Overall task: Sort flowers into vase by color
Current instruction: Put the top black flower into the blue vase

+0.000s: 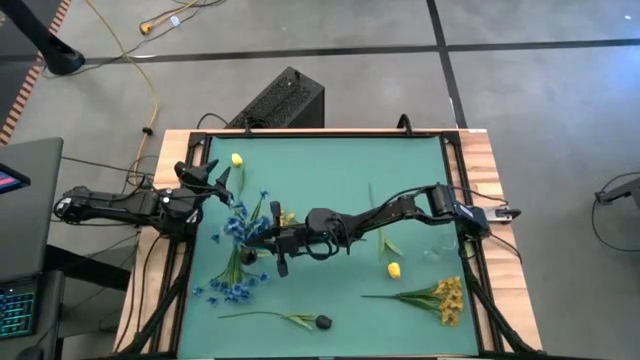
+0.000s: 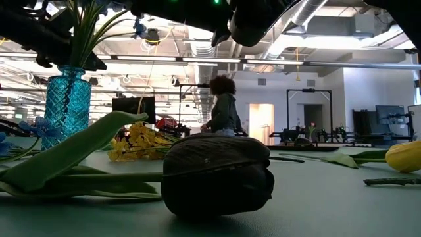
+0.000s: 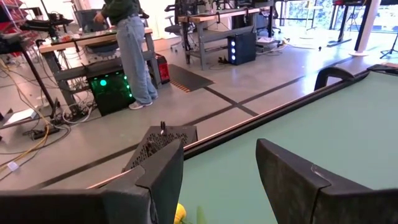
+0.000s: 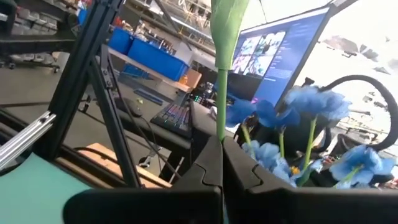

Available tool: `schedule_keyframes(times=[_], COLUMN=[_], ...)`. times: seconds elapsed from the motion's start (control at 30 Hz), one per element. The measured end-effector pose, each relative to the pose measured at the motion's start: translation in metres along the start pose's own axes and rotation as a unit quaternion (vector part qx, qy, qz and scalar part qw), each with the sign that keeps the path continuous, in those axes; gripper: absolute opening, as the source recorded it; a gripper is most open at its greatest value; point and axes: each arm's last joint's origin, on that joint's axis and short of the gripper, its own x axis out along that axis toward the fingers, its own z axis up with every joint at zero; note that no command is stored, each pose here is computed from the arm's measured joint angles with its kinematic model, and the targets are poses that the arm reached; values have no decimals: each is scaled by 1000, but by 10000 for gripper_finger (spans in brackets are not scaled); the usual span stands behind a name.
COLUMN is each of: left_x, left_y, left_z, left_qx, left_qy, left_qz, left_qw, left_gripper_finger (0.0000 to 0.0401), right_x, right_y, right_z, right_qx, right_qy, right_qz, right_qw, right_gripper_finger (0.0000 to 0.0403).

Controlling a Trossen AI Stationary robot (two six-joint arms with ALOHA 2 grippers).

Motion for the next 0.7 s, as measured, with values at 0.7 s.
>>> schedule_keyframes(times=[0.7], left_x=[0], left_y=[-1], left_z=[0], left_qx=[2], left_qy=[2], left_qz=[-10], left_qw=[1000], left_gripper_finger=[191], right_x=[16], right_y=[8], right_z=[20], right_qx=[7], right_qy=[48], right_qz=[24], right_qw=[999], right_gripper_finger=[20])
